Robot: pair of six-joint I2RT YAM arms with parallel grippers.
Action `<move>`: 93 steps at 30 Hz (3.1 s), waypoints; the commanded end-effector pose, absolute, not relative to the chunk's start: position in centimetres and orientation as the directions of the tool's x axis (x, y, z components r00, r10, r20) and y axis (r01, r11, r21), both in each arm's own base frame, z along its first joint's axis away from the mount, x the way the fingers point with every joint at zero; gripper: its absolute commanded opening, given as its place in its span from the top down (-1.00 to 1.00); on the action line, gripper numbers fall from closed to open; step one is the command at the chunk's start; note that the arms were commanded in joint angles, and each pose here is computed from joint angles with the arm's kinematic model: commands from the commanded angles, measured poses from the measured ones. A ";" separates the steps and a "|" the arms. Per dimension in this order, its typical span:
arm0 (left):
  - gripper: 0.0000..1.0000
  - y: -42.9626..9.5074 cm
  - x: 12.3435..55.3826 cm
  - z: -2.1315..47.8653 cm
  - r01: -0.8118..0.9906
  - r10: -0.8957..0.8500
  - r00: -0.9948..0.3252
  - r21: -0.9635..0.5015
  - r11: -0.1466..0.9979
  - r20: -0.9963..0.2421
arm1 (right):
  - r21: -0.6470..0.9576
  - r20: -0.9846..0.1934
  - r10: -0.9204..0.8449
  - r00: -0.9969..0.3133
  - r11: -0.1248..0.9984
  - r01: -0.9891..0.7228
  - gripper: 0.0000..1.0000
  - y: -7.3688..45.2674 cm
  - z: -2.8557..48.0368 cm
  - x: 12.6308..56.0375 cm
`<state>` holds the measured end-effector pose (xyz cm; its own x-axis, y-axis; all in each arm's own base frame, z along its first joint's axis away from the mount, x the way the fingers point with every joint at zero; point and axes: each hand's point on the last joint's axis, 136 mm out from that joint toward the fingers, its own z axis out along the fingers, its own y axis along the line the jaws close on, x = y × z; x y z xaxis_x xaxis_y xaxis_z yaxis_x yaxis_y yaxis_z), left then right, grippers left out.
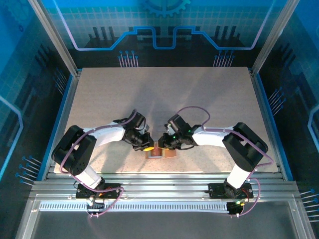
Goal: Take the credit cards out of the card holder
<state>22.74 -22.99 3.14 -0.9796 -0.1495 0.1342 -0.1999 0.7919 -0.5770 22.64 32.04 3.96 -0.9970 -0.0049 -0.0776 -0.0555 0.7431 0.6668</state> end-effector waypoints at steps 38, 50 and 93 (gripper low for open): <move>0.74 -22.7 22.7 4.1 -0.174 -0.129 -0.984 -0.554 0.814 0.120 | 0.585 -0.053 -0.002 -0.999 0.810 -0.033 0.48 30.6 4.2 21.8; 0.79 -24.2 22.8 5.1 -0.142 -0.091 -0.989 -0.589 0.795 0.116 | 0.608 -0.085 -0.006 -0.996 0.792 -0.057 0.47 29.7 4.9 22.5; 0.85 -23.1 21.9 2.4 -0.174 -0.108 -0.982 -0.528 0.831 0.153 | 0.271 -0.221 0.127 -0.967 0.960 0.065 0.34 27.2 4.5 21.5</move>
<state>22.52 -23.61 3.17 -0.9840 -0.1099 0.1404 -0.1700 0.8158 -0.5528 21.45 29.42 4.04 -0.9791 0.1310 -0.1555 0.0660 0.9282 0.3663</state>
